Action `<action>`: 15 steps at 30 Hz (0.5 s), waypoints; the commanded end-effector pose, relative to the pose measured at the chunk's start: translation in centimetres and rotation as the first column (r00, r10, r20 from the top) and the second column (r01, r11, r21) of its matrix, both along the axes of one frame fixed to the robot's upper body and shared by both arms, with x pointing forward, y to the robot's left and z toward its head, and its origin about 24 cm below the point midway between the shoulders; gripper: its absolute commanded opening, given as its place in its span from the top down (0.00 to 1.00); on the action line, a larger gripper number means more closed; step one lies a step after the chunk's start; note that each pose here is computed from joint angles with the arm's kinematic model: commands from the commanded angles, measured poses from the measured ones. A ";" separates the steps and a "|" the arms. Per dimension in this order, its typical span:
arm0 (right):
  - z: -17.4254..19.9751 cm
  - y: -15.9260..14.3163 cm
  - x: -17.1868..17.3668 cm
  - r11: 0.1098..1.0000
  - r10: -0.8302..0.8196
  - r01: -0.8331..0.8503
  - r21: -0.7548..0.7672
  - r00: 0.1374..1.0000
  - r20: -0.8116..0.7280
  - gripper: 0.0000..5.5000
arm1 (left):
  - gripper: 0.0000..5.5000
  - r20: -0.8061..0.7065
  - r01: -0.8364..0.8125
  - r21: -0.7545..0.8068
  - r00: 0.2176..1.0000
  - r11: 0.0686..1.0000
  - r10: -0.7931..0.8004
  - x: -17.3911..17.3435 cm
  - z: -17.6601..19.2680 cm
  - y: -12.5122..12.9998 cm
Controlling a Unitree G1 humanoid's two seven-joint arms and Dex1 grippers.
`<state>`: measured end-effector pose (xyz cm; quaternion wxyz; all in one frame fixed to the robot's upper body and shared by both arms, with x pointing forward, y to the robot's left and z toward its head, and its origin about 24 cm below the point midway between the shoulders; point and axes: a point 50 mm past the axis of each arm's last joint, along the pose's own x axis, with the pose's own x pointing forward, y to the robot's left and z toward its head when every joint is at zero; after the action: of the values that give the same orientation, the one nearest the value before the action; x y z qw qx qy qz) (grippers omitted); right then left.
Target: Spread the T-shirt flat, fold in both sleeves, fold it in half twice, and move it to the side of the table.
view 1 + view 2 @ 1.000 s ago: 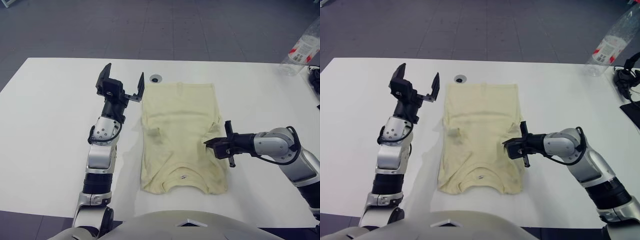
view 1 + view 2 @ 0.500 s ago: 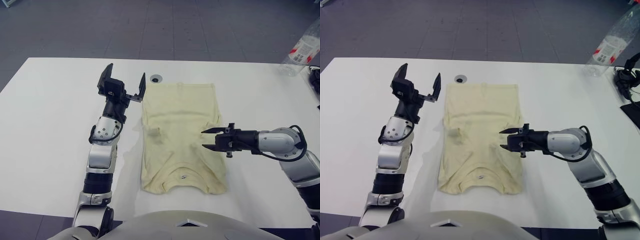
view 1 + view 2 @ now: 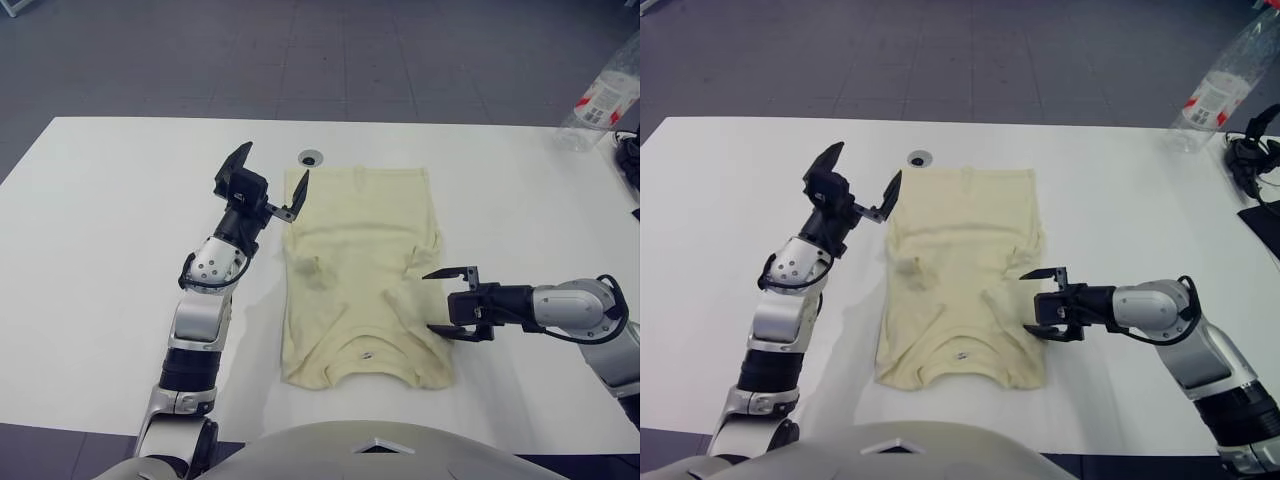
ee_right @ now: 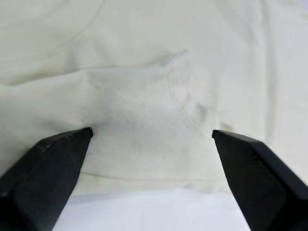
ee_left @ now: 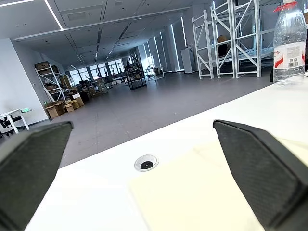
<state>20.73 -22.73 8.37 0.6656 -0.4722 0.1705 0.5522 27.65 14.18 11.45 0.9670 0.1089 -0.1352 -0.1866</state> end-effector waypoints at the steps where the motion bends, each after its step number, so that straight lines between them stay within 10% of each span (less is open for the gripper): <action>1: -1.9 -2.1 -0.6 0.990 -0.079 0.067 -0.120 0.992 -0.096 0.04 | 0.02 -0.016 0.034 0.024 0.999 0.999 -0.034 -0.3 -0.1 -0.4; 11: 5.7 -0.9 2.8 0.882 -0.308 0.267 0.388 0.950 0.046 0.02 | 0.02 -0.023 0.391 0.288 0.915 0.874 -0.402 -3.9 3.5 -0.1; 15: 6.3 -1.5 -1.1 0.869 -0.373 0.369 0.330 0.926 -0.053 0.02 | 0.02 -0.204 0.530 0.370 0.848 0.763 -0.489 -7.0 3.3 0.8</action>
<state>22.28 -23.94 14.69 0.8399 -0.3134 0.1094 0.4294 22.55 14.33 15.25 0.8579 0.2479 -0.1323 -0.4303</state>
